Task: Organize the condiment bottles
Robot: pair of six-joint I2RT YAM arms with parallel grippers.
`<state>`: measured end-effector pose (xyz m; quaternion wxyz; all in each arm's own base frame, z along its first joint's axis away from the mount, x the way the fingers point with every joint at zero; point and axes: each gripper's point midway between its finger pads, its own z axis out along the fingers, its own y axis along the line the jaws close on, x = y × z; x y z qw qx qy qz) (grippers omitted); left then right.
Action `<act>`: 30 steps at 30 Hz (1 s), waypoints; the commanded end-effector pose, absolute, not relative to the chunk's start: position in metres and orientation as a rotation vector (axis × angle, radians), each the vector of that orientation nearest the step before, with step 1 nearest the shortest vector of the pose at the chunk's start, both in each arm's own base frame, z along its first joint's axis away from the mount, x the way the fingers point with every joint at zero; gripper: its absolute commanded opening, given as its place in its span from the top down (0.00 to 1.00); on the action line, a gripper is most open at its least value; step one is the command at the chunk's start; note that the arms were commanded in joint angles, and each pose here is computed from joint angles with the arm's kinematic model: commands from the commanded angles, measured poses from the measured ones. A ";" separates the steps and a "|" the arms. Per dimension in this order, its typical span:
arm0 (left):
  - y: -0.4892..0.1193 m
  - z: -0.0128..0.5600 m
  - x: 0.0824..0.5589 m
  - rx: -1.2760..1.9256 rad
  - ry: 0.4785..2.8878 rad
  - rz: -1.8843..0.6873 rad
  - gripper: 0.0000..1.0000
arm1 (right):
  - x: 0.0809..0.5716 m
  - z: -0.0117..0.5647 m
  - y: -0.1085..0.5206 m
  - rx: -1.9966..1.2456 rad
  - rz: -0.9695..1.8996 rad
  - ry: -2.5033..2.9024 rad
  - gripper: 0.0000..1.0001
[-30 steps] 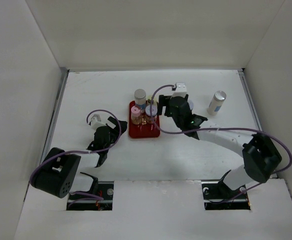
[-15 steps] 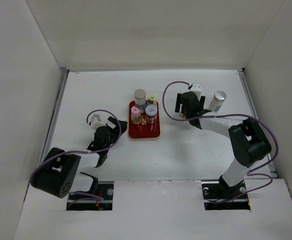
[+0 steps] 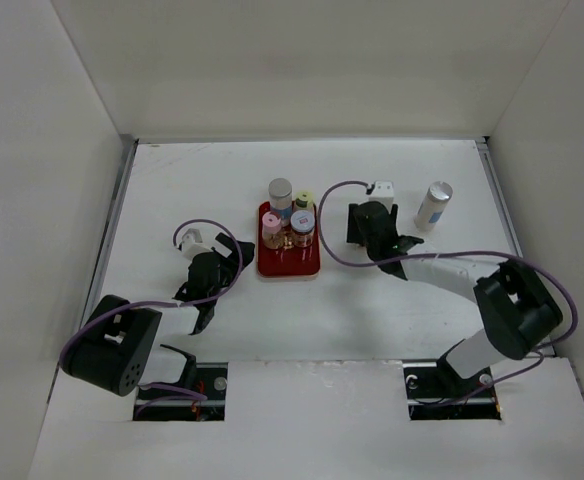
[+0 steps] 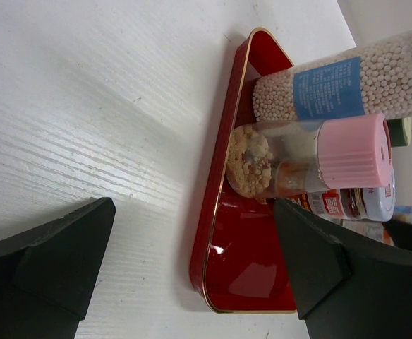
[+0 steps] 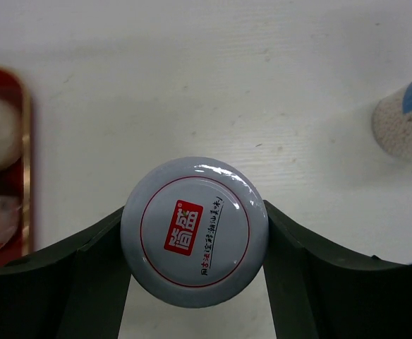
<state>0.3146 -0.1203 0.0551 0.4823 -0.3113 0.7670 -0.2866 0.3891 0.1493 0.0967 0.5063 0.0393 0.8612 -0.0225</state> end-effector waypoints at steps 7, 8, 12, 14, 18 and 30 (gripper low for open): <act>-0.122 0.062 0.318 -0.754 1.846 -0.720 0.00 | 0.343 0.176 0.278 -0.030 0.356 1.903 0.47; -0.122 0.065 0.319 -0.753 1.838 -0.722 0.00 | 0.341 0.177 0.289 -0.046 0.376 1.900 0.47; -0.121 0.066 0.318 -0.749 1.831 -0.721 0.00 | 0.339 0.178 0.321 -0.084 0.438 1.886 0.47; -0.121 0.067 0.317 -0.749 1.830 -0.722 0.00 | 0.339 0.178 0.333 -0.106 0.451 1.880 0.46; -0.122 0.068 0.317 -0.744 1.829 -0.724 0.00 | 0.344 0.168 0.346 -0.117 0.445 1.887 0.46; -0.124 0.086 0.317 -0.721 1.777 -0.764 0.00 | 0.333 0.148 0.340 -0.146 0.387 1.918 0.13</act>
